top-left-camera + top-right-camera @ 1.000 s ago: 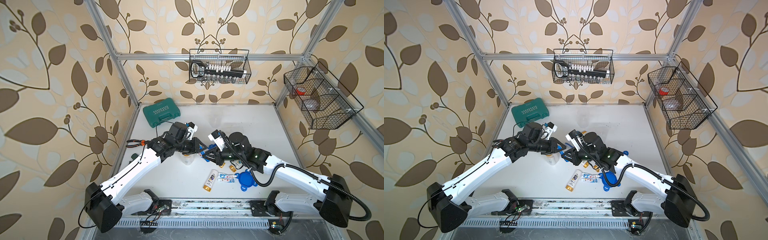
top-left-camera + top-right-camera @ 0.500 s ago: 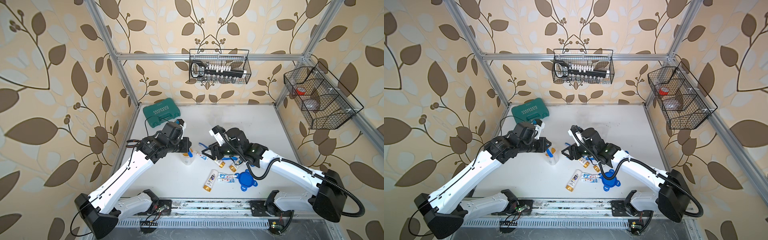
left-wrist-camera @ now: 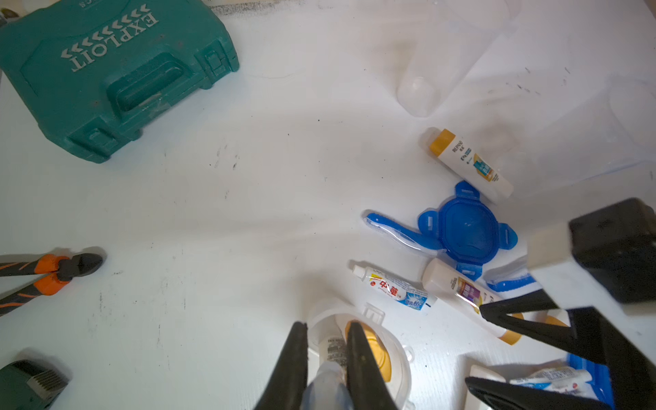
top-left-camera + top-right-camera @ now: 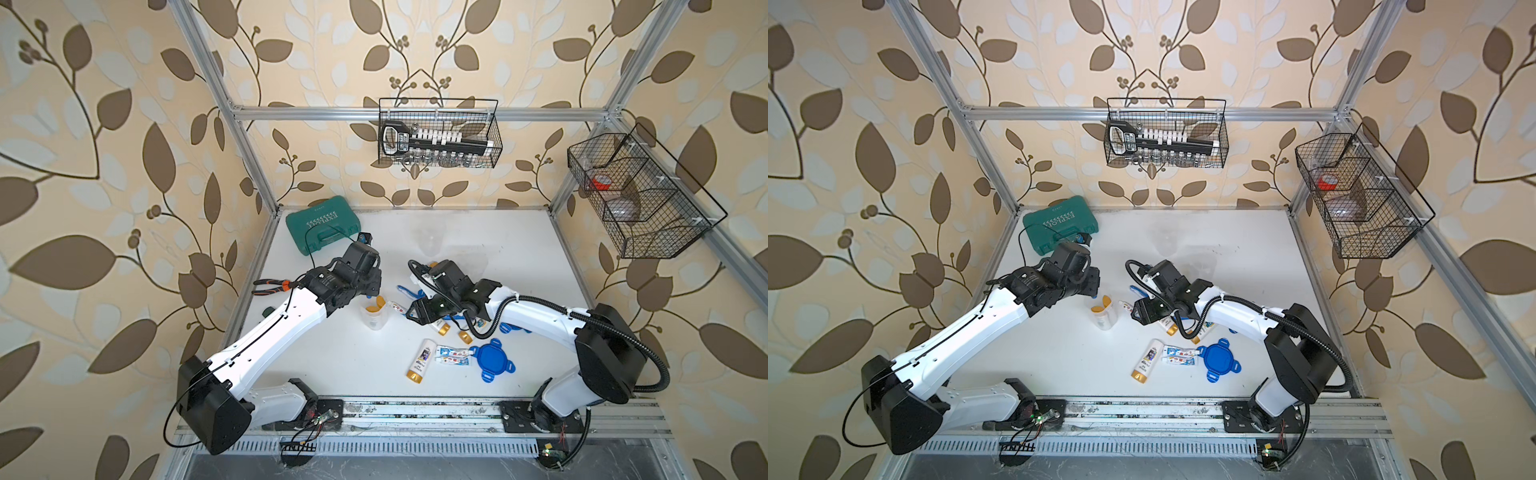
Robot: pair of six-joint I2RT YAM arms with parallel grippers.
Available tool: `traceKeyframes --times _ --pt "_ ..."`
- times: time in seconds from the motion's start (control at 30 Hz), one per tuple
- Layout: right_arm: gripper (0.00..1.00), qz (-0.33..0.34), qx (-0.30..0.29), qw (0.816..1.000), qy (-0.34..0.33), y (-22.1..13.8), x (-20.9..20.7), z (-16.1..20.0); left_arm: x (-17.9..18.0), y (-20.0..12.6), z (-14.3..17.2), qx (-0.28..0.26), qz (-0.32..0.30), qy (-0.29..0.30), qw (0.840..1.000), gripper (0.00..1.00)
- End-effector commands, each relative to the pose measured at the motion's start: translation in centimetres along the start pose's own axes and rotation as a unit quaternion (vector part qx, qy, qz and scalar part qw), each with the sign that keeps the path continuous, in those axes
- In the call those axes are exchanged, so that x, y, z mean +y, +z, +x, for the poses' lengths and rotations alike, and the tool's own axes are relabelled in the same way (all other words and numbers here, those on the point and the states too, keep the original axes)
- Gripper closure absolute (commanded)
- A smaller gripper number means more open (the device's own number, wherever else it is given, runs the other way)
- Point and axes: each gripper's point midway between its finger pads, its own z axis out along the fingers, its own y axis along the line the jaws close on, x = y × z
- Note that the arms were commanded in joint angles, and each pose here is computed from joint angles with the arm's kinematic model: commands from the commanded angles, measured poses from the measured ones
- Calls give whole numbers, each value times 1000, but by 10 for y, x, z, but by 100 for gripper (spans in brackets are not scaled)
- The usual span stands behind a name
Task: Pack away toiletry kits
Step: Pick up the toiletry item from the center of the board, then place the toiletry item into the container.
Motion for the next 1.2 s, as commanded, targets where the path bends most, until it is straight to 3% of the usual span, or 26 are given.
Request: traceKeyframes --times 0.0,0.47,0.8,1.0,1.17 --pt "37 4 11 1000 -9 7 -3 0 -2 8 -6 -25 -3 11 1000 100" --pt "39 18 39 999 -8 47 -14 -5 0 30 19 -10 -9 13 1000 97" --pt "38 79 59 995 -19 76 -41 -6 -3 20 25 -7 8 -7 1000 62" --pt "38 116 81 989 -30 90 -61 4 -4 1 27 -12 32 -37 999 46" --pt "41 130 102 985 -44 100 -68 20 9 -17 31 -14 16 -67 998 35"
